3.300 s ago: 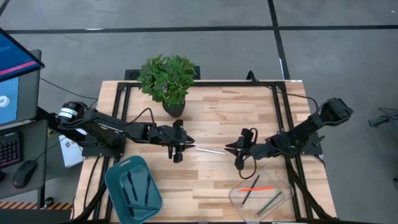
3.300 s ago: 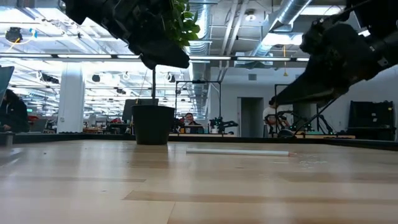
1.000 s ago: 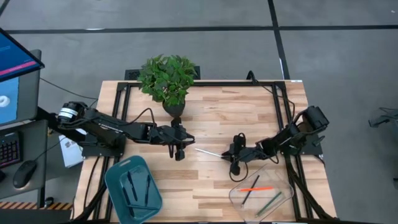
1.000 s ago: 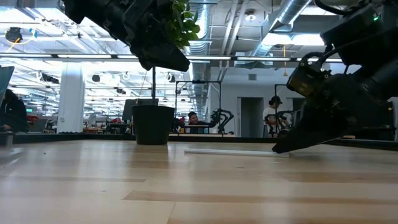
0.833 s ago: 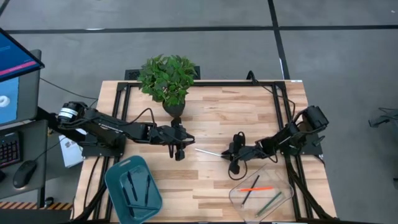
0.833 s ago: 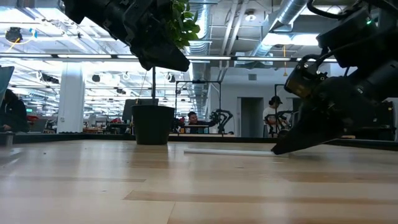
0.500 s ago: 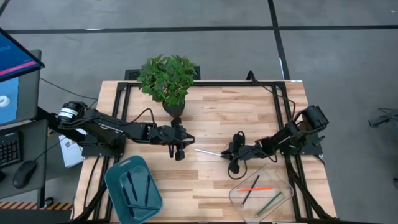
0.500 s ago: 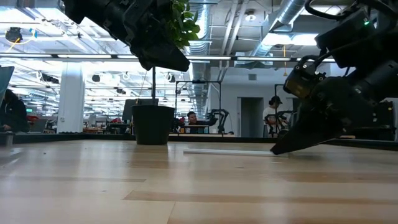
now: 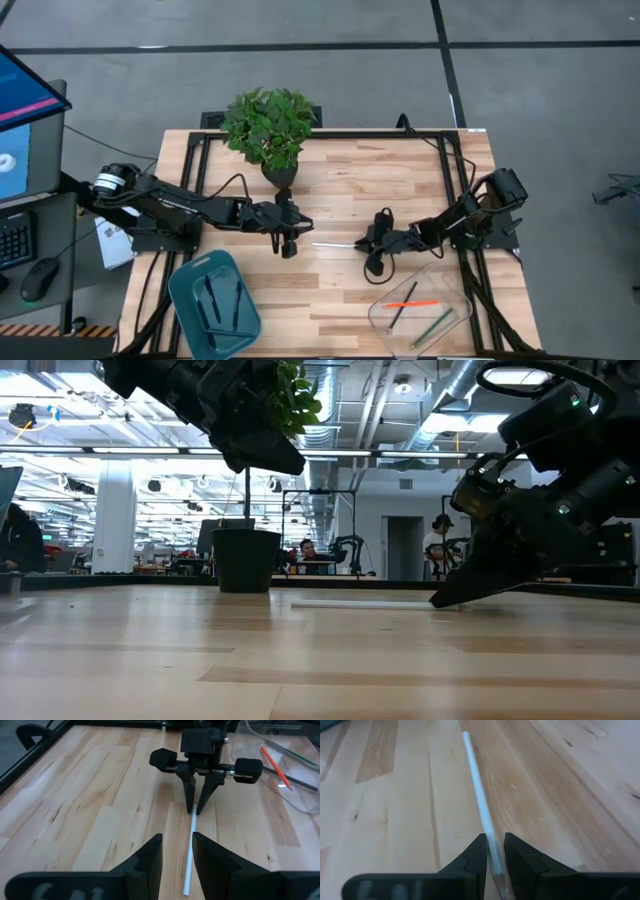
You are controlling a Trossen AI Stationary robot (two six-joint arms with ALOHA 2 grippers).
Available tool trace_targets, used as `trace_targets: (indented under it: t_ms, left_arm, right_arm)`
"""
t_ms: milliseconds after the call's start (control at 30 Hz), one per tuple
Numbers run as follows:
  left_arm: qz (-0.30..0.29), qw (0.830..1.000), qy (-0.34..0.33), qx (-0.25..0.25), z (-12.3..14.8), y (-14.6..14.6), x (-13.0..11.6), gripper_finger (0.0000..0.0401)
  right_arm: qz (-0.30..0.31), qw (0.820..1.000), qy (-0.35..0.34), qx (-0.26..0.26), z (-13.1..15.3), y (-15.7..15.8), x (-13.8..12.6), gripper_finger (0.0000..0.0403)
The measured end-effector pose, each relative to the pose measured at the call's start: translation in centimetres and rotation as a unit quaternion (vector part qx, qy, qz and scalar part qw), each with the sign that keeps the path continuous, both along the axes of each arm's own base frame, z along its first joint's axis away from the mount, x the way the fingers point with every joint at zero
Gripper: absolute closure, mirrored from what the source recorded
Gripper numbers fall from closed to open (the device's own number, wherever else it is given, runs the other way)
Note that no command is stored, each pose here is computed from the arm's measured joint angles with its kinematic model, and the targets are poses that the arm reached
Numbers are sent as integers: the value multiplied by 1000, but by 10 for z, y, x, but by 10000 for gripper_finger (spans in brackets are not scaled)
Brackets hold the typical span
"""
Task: Sort pens & pencils
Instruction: Put the white pencil into the transparent bin
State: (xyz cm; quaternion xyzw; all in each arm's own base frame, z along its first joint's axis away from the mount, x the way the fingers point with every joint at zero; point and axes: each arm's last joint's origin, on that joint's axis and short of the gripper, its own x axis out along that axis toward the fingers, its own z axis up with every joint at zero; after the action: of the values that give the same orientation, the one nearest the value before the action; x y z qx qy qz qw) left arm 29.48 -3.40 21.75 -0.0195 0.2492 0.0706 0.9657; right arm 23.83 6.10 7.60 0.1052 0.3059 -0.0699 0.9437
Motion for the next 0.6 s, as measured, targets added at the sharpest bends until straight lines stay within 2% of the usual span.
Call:
trace_targets:
  t_ms: [600]
  left_arm:
    - [1, 1000, 0, 0, 0, 0, 0, 303]
  right_arm:
    - [1, 1000, -1, -18, 0, -1, 0, 310]
